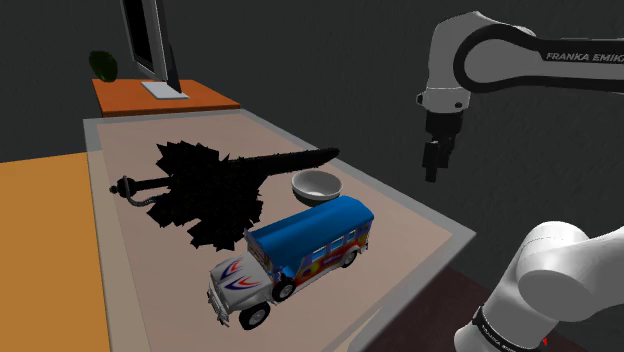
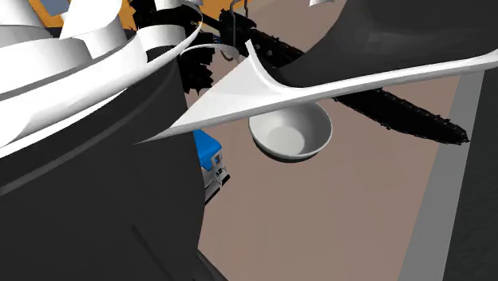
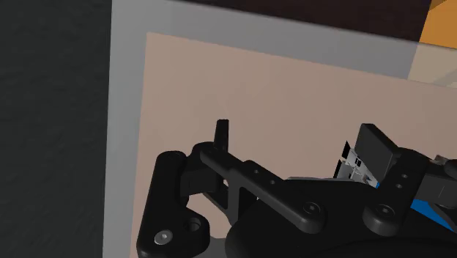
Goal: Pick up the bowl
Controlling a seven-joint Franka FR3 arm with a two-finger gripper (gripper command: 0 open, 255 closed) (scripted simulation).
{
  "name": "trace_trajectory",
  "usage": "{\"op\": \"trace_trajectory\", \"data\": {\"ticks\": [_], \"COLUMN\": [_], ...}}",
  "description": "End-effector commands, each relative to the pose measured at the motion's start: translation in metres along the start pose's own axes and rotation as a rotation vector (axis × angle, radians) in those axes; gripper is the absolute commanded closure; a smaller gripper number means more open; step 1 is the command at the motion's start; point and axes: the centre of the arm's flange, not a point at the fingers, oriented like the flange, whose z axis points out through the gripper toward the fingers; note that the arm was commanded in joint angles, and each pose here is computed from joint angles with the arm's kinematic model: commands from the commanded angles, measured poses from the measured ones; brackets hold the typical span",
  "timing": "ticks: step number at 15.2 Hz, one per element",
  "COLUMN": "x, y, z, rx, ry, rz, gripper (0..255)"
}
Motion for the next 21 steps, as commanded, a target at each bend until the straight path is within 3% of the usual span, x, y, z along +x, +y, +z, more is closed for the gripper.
{"op": "trace_trajectory", "data": {"ticks": [1,21], "x": [0.0,0.236], "y": [0.0,-0.108], "z": [0.0,0.044], "rx": [0.0,-0.085], "ry": [0.0,0.045], "rz": [0.0,0.032], "gripper": [0,0]}}
